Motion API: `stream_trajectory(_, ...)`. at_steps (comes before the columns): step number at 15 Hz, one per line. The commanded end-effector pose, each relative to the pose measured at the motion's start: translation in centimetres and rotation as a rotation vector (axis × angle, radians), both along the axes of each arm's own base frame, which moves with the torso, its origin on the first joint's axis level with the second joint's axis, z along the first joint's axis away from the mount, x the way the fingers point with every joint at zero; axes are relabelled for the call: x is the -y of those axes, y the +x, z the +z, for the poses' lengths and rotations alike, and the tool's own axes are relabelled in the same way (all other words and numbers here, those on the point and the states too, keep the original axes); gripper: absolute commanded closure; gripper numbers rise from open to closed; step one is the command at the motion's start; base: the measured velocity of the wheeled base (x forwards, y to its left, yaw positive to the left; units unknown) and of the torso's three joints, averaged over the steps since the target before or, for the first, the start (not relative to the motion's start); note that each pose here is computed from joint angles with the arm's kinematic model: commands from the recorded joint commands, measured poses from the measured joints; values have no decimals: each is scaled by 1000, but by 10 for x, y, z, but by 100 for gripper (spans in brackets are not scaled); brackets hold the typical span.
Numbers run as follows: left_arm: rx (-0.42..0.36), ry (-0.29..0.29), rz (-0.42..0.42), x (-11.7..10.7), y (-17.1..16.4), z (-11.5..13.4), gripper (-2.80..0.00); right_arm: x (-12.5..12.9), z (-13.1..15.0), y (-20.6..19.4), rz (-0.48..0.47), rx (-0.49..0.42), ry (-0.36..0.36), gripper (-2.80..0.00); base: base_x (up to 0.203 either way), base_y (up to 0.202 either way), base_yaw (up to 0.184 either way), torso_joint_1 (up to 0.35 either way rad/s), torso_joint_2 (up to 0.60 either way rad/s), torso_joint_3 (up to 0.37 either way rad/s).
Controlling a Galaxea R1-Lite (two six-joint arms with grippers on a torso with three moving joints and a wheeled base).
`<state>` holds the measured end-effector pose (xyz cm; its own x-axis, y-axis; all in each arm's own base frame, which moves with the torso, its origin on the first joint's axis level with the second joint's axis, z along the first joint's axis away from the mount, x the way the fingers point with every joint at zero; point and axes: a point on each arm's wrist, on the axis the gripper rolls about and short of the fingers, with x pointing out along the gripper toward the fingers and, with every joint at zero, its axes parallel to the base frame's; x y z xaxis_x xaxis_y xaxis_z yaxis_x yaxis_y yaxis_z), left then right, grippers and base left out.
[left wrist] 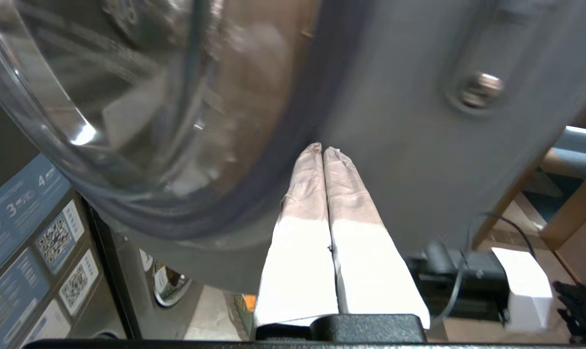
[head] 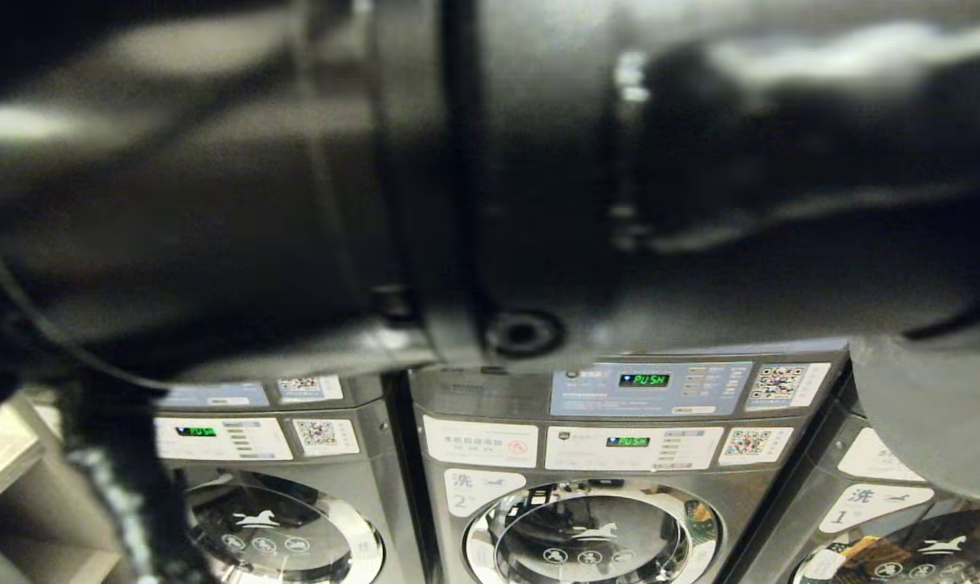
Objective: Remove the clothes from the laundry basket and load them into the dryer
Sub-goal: Open the dryer
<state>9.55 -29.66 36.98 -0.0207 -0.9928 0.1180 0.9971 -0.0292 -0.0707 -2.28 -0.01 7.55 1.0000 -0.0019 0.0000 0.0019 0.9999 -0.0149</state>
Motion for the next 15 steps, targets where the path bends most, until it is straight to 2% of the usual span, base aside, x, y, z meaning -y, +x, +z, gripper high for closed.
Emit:
stream_trajectory(1, -14, 21, 13, 30, 1, -11, 0, 0, 0, 0, 0, 2, 0, 0, 0, 0, 0, 0, 0, 0)
stream_trajectory(4, -31, 9, 112, 47, 6, -13, 0, 0, 0, 0, 0, 2, 0, 0, 0, 0, 0, 0, 0, 0)
stream_trajectory(5, -36, 10, 155, 47, 9, -14, 0, 0, 0, 0, 0, 2, 0, 0, 0, 0, 0, 0, 0, 0)
stream_trajectory(7, -68, 10, 304, 36, 30, -15, 0, 0, 0, 0, 0, 2, 0, 0, 0, 0, 0, 0, 0, 0)
stream_trajectory(11, -105, 0, 570, -21, 88, -12, 0, 0, 0, 0, 0, 2, 0, 0, 0, 0, 0, 0, 0, 0)
stream_trajectory(15, -105, 2, 764, -98, 135, -13, 0, 0, 0, 0, 0, 2, 0, 0, 0, 0, 0, 0, 0, 0)
